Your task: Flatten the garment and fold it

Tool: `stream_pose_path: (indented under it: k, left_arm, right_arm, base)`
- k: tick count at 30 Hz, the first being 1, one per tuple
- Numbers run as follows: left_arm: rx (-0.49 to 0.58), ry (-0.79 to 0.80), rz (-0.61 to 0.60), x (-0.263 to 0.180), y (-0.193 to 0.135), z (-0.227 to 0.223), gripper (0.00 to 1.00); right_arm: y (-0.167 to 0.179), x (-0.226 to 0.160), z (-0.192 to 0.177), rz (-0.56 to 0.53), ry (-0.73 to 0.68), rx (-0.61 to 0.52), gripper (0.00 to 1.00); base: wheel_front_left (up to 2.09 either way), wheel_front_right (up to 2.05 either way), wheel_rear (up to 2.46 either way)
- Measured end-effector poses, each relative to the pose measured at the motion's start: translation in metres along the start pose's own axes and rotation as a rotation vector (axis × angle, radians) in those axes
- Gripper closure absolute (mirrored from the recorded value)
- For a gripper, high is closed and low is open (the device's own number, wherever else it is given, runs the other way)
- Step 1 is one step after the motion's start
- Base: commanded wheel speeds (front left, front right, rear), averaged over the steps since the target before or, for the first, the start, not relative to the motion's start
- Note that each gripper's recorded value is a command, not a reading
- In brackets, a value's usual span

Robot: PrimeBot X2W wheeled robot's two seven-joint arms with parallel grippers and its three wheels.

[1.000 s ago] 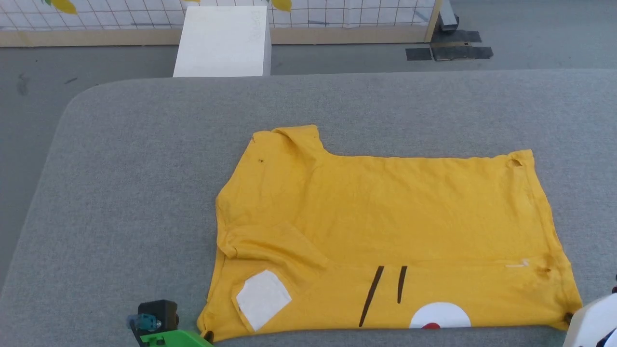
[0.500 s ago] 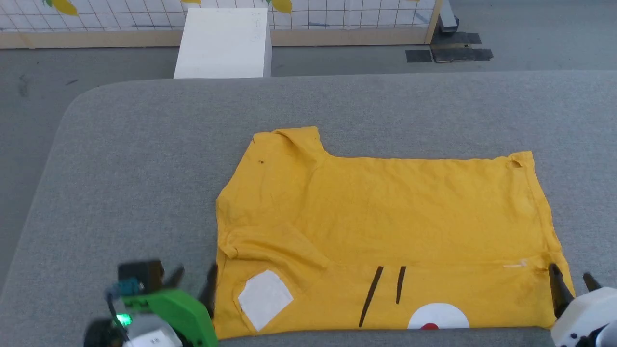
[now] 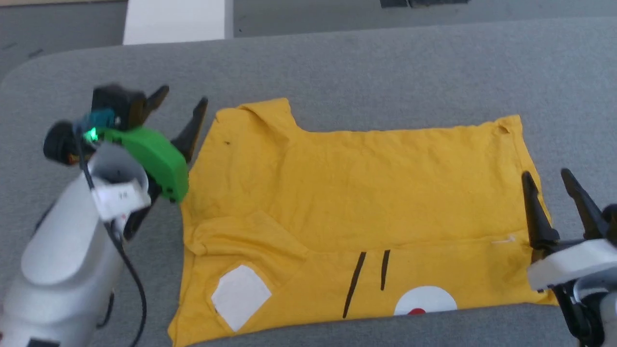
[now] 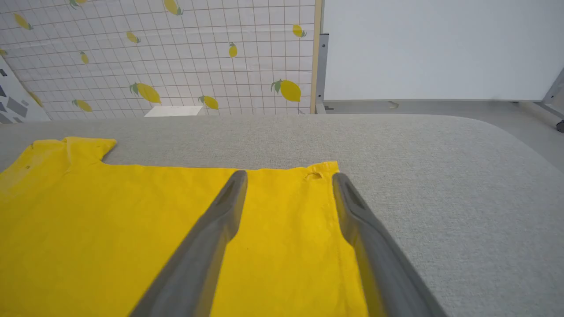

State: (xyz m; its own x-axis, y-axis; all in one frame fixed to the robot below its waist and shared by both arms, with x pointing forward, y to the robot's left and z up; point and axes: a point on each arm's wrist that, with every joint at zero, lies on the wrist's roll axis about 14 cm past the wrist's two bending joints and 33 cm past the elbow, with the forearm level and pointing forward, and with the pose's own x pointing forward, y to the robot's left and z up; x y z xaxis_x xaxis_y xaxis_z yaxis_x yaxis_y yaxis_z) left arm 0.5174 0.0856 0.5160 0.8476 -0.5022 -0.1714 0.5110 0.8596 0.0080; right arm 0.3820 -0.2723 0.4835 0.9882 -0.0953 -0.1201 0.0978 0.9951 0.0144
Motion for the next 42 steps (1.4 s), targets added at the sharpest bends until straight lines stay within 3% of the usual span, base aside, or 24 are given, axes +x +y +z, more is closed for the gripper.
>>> stream_pose_path:
  k: [9, 17, 21, 22, 23, 24, 31, 42]
  left_arm:
    - [0.009, 0.301, -0.079, 0.075, 0.001, -0.040, 0.00]
    - [-0.097, 0.652, -0.164, 0.087, -0.023, -0.114, 0.00]
    - [-0.097, 0.729, -0.173, 0.089, -0.027, -0.125, 0.00]
    - [-0.095, 0.736, -0.170, 0.089, -0.027, -0.126, 0.07]
    - [-0.092, 0.739, -0.168, 0.089, -0.027, -0.125, 0.78]
    - [-0.089, 0.740, -0.168, 0.089, -0.027, -0.125, 1.00]
    - [-0.078, 0.735, -0.188, 0.088, -0.031, -0.123, 1.00]
    - [-0.057, 0.718, -0.223, 0.088, -0.032, -0.124, 1.00]
  right_arm:
    - [0.010, 0.026, 0.000, 0.038, -0.011, -0.017, 0.00]
    - [-0.001, 0.023, -0.013, -0.003, 0.030, -0.026, 0.00]
    - [-0.009, 0.018, -0.019, -0.031, 0.050, -0.026, 0.00]
    - [-0.011, 0.017, -0.020, -0.036, 0.053, -0.027, 0.00]
    - [-0.012, 0.017, -0.020, -0.040, 0.055, -0.028, 0.00]
    - [-0.013, 0.017, -0.019, -0.041, 0.058, -0.029, 0.00]
    - [-0.032, 0.053, -0.007, -0.070, 0.119, -0.071, 0.00]
    - [-0.049, 0.117, -0.052, -0.113, 0.551, 0.015, 0.00]
  base:
    - [0.00, 0.00, 0.00]
    - [0.00, 0.00, 0.00]
    - [0.00, 0.00, 0.00]
    - [0.00, 0.00, 0.00]
    - [0.00, 0.00, 0.00]
    - [0.00, 0.00, 0.00]
    - [0.00, 0.00, 0.00]
    - [0.00, 0.00, 0.00]
